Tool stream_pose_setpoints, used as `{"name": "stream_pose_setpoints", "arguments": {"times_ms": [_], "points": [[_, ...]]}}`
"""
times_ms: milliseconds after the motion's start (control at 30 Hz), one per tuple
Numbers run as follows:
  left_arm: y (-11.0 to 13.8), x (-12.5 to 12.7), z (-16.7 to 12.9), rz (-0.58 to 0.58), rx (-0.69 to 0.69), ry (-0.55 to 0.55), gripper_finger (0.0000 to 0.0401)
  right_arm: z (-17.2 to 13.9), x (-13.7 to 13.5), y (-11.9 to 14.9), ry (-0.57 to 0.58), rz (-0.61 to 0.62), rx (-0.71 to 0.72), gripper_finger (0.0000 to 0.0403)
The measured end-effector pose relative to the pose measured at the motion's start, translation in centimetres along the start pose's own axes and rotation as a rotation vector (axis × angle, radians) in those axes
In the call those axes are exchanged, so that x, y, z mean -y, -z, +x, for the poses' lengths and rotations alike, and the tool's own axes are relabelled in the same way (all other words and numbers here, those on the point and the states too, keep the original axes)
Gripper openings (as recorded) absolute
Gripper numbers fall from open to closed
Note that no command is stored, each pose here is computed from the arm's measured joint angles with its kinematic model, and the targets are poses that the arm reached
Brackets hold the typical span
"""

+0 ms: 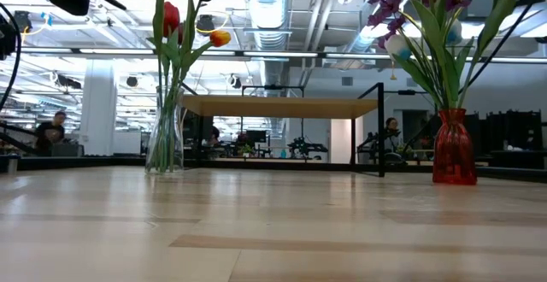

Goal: Pick and place flowers into a vace then onto a shelf
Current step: Put the red vase with flower on the shelf

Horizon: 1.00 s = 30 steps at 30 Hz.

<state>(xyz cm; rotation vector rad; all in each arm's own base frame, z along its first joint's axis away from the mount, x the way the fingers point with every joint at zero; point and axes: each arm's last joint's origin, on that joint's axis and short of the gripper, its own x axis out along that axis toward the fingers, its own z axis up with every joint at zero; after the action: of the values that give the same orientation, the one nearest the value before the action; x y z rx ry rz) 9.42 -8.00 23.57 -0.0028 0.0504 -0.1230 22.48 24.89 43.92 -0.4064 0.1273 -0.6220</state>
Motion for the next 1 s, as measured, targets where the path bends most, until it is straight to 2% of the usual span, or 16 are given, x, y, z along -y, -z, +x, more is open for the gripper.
{"name": "stream_pose_setpoints", "arguments": {"times_ms": [300,433,600,833,1000], "points": [[0.1,0.0,0.0,-0.029,-0.012,-0.001,0.0135,-4.8,3.3,-1.3,-0.128,0.085,0.045,0.0255],[0.1,0.0,0.0,-0.030,-0.013,0.014,0.0135,-5.8,2.6,-0.4,-0.158,0.137,0.052,0.0255],[0.2,0.1,0.0,-0.031,-0.015,0.037,0.0135,-7.0,-0.4,3.3,-0.186,0.087,0.068,0.0255],[0.3,0.3,0.1,-0.031,-0.029,0.059,0.0135,-8.9,-2.2,8.4,-0.255,0.220,0.074,0.0255],[0.3,0.3,0.1,-0.039,-0.024,0.059,0.0135,-8.8,-4.3,12.6,-0.329,0.246,0.058,0.0255]]}}
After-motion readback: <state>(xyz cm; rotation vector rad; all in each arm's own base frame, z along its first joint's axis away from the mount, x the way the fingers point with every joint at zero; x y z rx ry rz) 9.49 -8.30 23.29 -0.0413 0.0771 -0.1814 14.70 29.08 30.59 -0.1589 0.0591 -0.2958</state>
